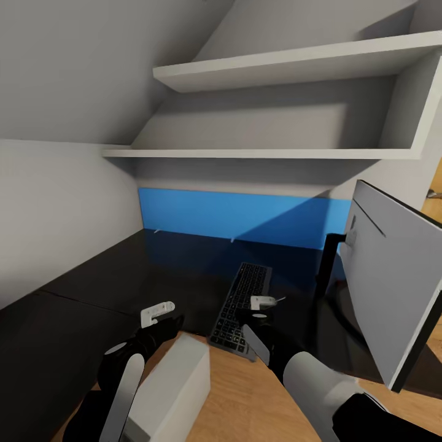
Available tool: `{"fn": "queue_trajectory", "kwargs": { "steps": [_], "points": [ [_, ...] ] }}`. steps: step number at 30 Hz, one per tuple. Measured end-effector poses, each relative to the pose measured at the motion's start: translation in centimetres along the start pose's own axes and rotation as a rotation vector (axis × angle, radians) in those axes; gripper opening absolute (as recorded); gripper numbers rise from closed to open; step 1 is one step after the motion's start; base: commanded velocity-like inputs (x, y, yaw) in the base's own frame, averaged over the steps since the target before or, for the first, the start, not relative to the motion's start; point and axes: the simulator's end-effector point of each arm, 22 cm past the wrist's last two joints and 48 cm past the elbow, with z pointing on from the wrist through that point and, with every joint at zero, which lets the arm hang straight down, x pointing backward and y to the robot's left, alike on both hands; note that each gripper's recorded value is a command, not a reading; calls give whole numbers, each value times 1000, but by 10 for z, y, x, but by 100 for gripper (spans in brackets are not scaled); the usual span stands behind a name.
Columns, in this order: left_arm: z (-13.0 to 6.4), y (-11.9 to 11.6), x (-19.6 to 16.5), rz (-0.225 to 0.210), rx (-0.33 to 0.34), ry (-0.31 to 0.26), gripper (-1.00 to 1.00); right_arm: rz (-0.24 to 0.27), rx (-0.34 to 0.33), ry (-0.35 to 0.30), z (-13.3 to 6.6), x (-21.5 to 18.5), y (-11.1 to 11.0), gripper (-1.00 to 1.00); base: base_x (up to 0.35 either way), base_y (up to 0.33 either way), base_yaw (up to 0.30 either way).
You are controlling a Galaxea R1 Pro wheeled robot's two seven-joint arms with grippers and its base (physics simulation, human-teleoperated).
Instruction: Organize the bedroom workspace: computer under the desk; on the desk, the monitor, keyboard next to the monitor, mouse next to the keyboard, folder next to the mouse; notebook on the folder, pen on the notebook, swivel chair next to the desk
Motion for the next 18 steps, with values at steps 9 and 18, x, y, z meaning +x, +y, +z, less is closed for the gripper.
{"fn": "queue_trajectory", "kwargs": {
  "steps": [9,18],
  "points": [
    [0,0,0,0,1,0,100,10,-2,7,0,2,0,100,-97,0,0],
    [0,0,0,-1,1,0,100,12,-3,7,0,2,0,100,-1,0,0]
  ]
}}
